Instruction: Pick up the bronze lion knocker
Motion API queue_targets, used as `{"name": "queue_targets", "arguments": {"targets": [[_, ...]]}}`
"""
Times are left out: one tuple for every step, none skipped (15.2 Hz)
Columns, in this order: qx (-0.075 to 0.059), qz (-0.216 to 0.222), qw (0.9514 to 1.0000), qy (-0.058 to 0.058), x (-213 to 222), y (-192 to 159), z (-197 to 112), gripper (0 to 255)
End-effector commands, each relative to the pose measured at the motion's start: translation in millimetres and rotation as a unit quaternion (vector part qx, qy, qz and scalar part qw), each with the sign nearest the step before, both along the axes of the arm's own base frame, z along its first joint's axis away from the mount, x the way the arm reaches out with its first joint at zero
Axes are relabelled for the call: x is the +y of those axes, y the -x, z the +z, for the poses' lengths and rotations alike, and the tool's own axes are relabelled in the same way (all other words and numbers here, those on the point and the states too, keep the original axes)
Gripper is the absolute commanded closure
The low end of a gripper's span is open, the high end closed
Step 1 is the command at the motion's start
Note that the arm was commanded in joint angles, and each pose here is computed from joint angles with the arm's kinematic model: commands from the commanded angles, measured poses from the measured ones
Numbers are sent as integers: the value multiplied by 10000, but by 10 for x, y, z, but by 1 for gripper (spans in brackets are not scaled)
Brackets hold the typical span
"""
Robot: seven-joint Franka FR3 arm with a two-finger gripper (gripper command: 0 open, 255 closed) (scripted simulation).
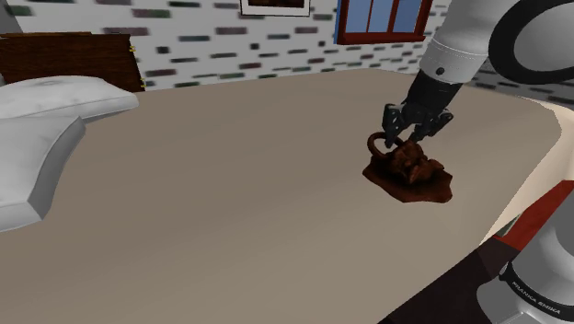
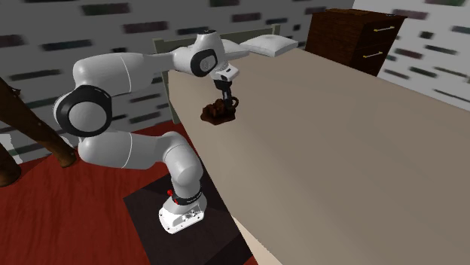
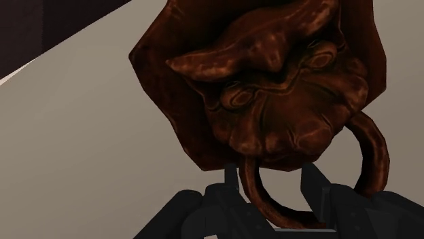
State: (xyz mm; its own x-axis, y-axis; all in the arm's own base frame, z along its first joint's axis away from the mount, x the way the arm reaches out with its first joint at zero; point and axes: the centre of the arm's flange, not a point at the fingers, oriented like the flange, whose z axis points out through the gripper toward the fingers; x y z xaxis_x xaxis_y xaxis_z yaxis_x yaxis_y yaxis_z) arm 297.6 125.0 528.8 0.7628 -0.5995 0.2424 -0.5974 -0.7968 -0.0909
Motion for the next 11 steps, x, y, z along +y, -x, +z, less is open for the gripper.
{"name": "queue_targets", "arguments": {"targets": [[-2,0,10000,-1,7,6,100,255],[-2,0,10000,-1,7,6,153,255],[-2,0,10000,-1,7,6,206,255],[-2,0,10000,-1,7,6,259,255],[-2,0,10000,-1,7,6,311,255],[-2,0,10000,-1,7,6,364,255],[-2,0,10000,-1,7,6,417,255],[-2,0,10000,-1,7,6,470,255],[-2,0,10000,-1,7,6,523,255],[-2,0,10000,0,7,7,531,255],[-2,0,10000,-1,7,6,531,255]]}}
